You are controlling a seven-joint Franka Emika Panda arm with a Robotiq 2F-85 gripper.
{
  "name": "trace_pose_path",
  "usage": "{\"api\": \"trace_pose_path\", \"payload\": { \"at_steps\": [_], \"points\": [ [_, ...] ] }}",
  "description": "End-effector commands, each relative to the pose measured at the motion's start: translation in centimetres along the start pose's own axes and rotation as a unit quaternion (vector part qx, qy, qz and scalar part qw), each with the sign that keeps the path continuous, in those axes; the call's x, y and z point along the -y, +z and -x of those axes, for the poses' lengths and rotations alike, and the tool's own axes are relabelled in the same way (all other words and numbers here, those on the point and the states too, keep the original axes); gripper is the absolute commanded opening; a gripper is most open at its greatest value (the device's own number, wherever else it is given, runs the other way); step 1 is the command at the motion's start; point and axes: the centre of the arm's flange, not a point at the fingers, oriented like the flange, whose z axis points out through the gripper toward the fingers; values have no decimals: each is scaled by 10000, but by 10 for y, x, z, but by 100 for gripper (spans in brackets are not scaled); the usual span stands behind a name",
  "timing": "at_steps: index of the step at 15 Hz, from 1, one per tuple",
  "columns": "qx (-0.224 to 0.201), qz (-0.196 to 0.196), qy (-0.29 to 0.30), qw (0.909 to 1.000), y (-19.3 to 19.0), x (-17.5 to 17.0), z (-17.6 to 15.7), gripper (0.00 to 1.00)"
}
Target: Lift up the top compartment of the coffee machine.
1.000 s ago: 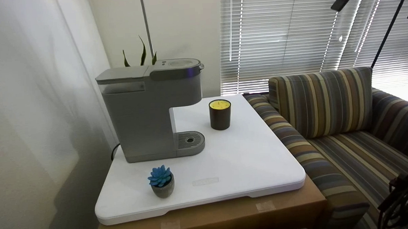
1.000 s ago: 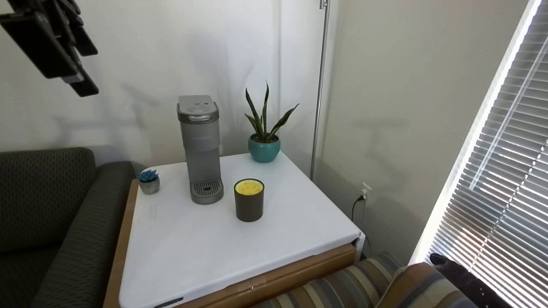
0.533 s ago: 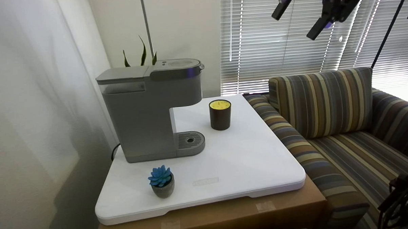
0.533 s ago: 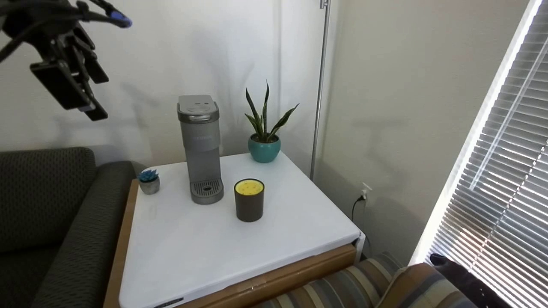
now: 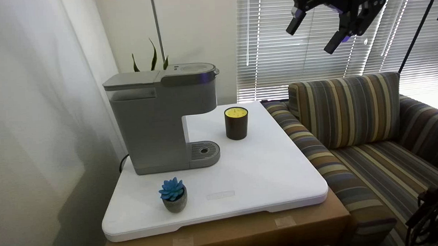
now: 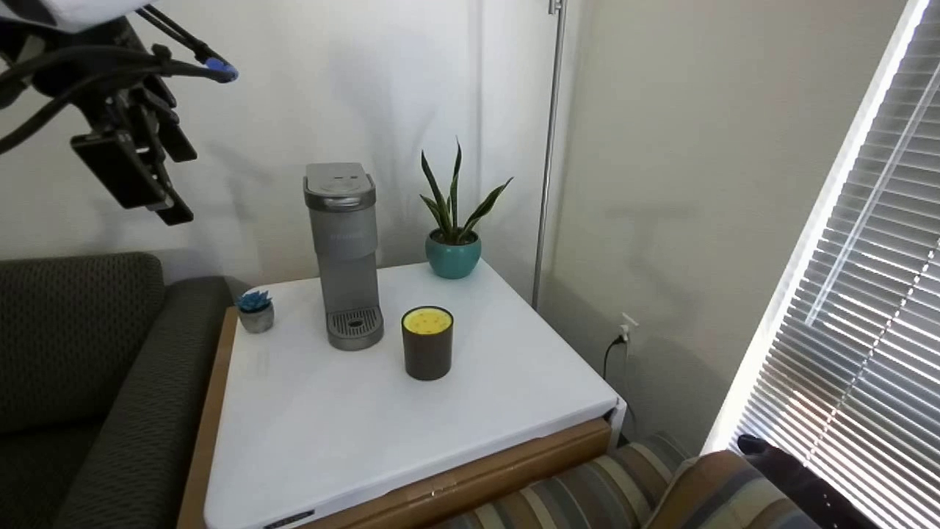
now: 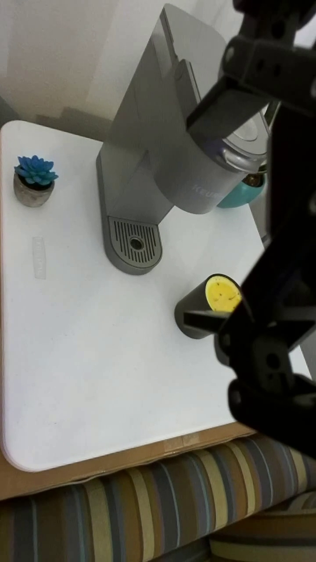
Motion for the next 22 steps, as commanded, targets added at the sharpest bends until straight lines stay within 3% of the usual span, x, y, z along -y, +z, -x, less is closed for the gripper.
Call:
{"api": "trace_pose_path", "payload": {
  "at_steps": [1, 6, 12, 13, 14, 18, 22],
  "points": [
    [-148, -93, 224, 9996, 20, -4, -16, 100],
    [-259, -281, 415, 9984, 44, -4, -41, 100],
    [54, -443, 292, 9986, 76, 13, -73, 100],
    [49, -377, 291, 9989, 78, 13, -75, 100],
    [-84, -409, 316, 9986, 60, 13, -55, 100],
    [-47, -338, 342, 9988, 74, 13, -65, 100],
    [88, -563, 129, 9983, 95, 8, -78, 100]
  ]
}}
